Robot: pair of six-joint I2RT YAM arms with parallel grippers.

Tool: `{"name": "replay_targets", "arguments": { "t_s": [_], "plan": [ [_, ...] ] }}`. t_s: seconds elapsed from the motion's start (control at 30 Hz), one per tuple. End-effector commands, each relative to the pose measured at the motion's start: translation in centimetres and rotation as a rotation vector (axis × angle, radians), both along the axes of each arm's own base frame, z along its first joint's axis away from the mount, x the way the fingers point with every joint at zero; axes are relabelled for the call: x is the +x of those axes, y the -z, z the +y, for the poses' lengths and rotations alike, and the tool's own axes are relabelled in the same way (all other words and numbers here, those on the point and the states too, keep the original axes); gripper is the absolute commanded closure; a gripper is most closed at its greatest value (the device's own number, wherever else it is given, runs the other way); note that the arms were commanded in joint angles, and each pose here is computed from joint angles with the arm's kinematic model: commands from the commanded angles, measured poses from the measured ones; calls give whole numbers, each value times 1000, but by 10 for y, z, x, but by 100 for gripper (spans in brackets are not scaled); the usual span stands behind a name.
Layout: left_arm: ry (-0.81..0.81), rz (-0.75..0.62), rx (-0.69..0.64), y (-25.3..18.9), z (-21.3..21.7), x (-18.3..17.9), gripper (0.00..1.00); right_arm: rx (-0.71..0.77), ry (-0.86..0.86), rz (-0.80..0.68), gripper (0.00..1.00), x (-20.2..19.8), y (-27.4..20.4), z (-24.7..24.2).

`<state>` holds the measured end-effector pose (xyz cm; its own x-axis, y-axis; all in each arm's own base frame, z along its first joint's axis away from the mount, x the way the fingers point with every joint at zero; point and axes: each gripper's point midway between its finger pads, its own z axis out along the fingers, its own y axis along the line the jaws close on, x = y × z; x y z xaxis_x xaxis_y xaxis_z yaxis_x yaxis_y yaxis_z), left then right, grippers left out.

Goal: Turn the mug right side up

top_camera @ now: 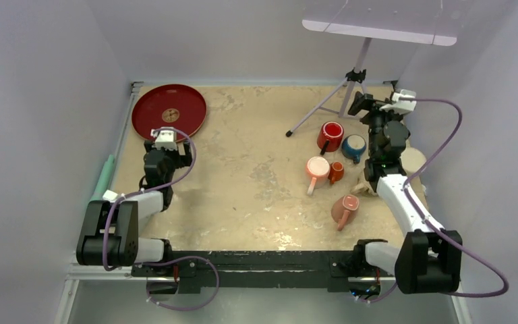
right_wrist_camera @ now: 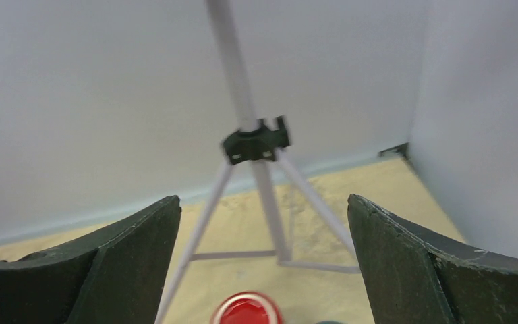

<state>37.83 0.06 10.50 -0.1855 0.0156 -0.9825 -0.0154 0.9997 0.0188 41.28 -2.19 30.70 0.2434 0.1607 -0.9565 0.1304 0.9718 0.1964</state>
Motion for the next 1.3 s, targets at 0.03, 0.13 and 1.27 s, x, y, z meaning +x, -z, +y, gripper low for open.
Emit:
{"name": "replay_targets", "arguments": {
  "t_s": [0.03,0.13,1.27],
  "plan": [
    [-1,143,9,-55,0,31,0,118,-61,374,2,-12,61,52],
    [144,293,-25,-77,-26,36,4,149,16,533,2,-33,90,71],
    [245,557,-415,-119,-82,-24,18,236,128,1034,47,-140,257,162]
  ]
}}
